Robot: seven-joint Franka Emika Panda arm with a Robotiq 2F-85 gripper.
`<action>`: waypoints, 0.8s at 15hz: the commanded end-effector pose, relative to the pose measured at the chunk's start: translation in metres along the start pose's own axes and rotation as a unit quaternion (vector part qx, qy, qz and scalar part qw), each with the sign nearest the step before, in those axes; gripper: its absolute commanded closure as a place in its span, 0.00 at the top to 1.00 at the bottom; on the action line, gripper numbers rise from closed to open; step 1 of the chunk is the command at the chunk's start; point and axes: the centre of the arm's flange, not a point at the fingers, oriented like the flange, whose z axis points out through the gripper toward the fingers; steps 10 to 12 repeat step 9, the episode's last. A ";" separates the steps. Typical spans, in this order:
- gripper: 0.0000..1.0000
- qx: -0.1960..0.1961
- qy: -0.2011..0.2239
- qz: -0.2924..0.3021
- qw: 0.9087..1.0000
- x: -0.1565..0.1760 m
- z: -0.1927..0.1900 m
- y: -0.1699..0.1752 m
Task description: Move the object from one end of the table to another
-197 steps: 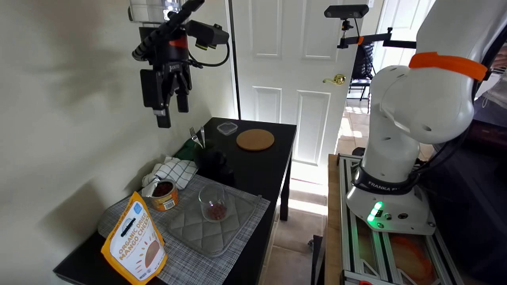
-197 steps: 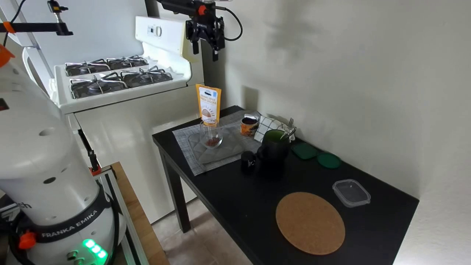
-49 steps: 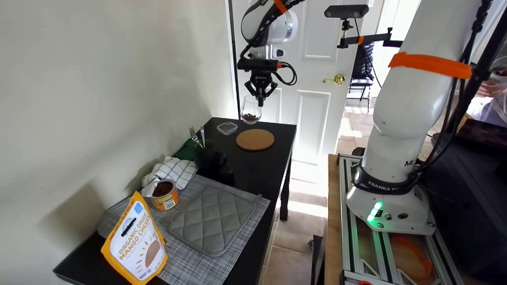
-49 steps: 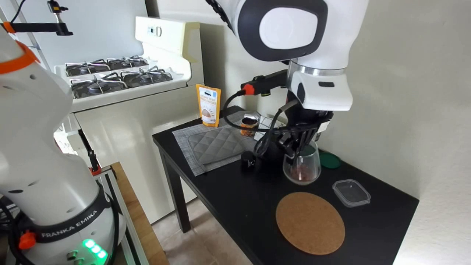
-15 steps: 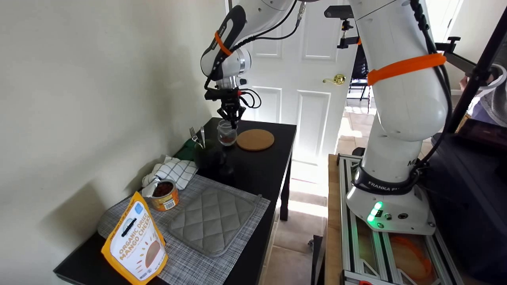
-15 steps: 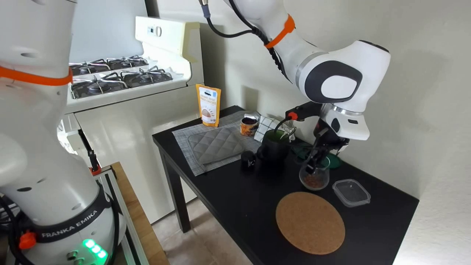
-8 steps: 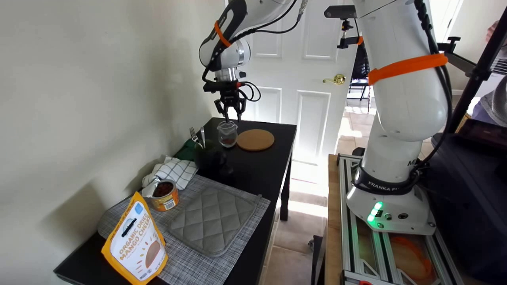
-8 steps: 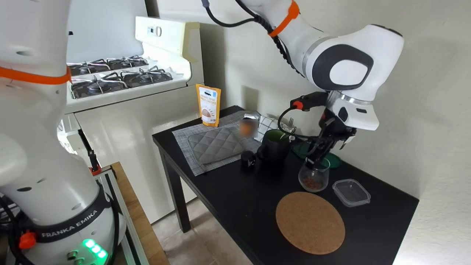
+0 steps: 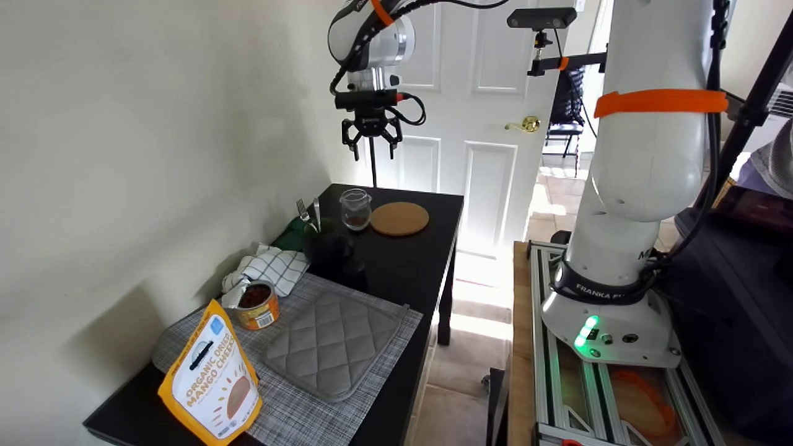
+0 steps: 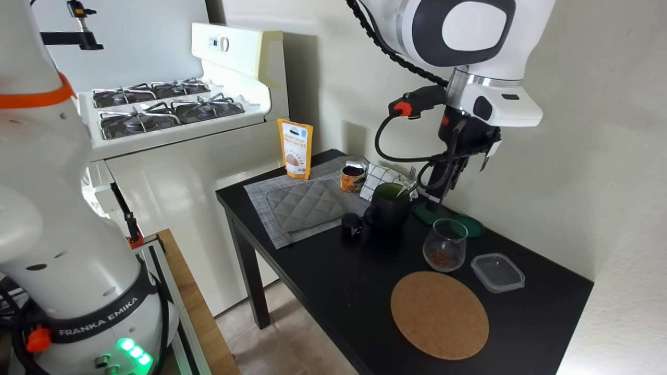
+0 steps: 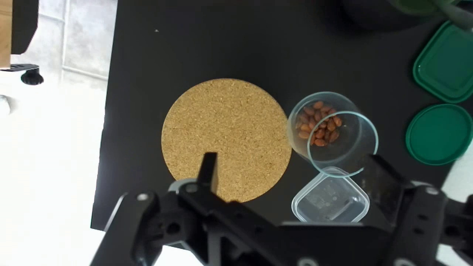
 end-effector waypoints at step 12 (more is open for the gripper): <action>1.00 -0.001 0.000 -0.005 1.000 -0.004 0.003 0.002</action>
